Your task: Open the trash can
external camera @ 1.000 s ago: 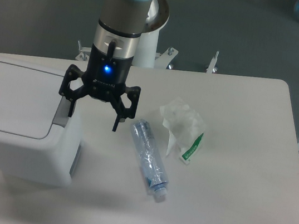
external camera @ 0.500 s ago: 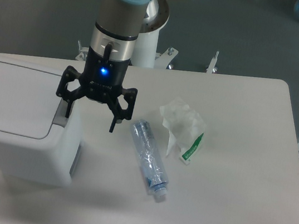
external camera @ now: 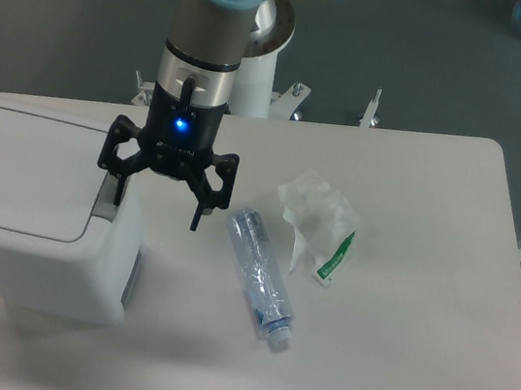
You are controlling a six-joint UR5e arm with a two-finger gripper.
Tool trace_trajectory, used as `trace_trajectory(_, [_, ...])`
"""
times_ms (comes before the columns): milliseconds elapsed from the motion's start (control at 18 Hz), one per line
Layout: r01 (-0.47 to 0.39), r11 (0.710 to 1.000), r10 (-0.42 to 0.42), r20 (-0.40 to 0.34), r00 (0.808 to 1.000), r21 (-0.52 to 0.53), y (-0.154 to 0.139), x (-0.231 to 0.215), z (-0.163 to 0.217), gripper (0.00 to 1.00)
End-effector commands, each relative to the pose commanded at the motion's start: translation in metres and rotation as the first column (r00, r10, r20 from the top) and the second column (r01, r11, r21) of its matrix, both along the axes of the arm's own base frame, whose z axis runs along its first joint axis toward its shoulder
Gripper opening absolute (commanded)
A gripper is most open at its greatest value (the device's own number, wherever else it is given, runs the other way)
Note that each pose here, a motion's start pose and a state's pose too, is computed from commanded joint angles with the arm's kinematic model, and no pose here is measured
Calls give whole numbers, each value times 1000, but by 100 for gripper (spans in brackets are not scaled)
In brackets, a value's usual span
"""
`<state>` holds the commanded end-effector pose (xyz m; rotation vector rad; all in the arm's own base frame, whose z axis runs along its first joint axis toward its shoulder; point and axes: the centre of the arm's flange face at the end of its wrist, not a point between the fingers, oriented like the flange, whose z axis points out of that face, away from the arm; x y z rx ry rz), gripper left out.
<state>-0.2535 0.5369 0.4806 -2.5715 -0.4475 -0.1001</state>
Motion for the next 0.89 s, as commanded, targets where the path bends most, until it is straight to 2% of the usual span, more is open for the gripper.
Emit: trace_trajectory(889, [1,1000,-1,-4,1000,12,1,0,6,100])
